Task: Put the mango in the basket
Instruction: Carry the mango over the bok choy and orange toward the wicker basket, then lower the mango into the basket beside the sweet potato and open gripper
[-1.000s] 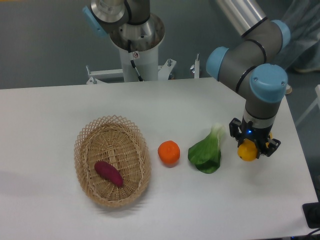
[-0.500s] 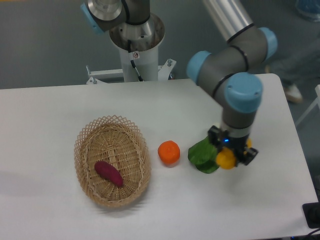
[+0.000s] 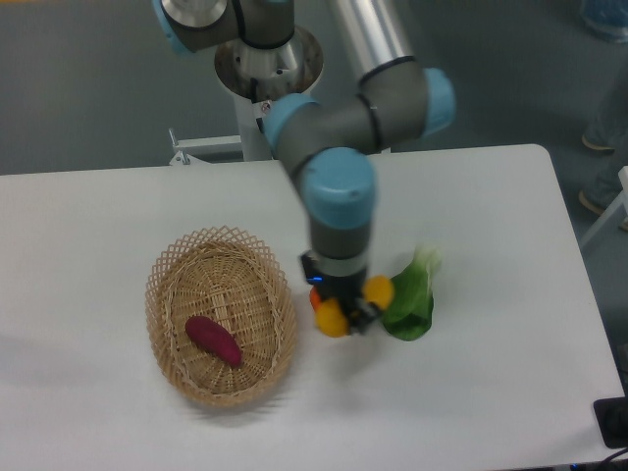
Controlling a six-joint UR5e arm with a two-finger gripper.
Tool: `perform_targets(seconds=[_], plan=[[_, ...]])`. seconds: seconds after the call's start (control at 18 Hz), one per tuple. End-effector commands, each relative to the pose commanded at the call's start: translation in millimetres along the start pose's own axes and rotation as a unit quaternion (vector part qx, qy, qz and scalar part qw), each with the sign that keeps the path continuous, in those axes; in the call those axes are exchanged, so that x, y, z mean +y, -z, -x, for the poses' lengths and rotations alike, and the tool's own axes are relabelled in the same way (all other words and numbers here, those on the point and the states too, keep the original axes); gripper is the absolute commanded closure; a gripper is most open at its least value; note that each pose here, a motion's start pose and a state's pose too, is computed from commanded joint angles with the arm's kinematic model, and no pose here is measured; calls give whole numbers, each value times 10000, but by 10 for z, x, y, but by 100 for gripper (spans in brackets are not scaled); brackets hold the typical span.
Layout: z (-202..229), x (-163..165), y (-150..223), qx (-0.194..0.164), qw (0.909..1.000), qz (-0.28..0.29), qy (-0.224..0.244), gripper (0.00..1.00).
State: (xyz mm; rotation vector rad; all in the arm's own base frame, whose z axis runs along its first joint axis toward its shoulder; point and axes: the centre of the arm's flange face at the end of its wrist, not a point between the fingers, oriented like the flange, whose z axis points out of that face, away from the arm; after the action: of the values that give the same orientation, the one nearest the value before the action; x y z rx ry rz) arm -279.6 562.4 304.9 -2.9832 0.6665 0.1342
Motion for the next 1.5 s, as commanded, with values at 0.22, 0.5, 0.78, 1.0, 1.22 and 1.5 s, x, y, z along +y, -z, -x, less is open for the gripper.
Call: perform_targets(seconds=[0.22, 0.5, 0.78, 1.0, 1.22, 1.5], plan=[[-401, -367, -101, 19, 9995, -39, 311, 63], [-662, -659, -263, -188, 9961, -267, 825, 59], [-744, -683, -430, -69, 9965, -170, 812, 57], [-767, -700, -462, -53, 9964, -152, 835, 48], [-778, -703, -478, -41, 9966, -143, 812, 13], [-784, -689, -397, -77, 9963, -182, 835, 0]])
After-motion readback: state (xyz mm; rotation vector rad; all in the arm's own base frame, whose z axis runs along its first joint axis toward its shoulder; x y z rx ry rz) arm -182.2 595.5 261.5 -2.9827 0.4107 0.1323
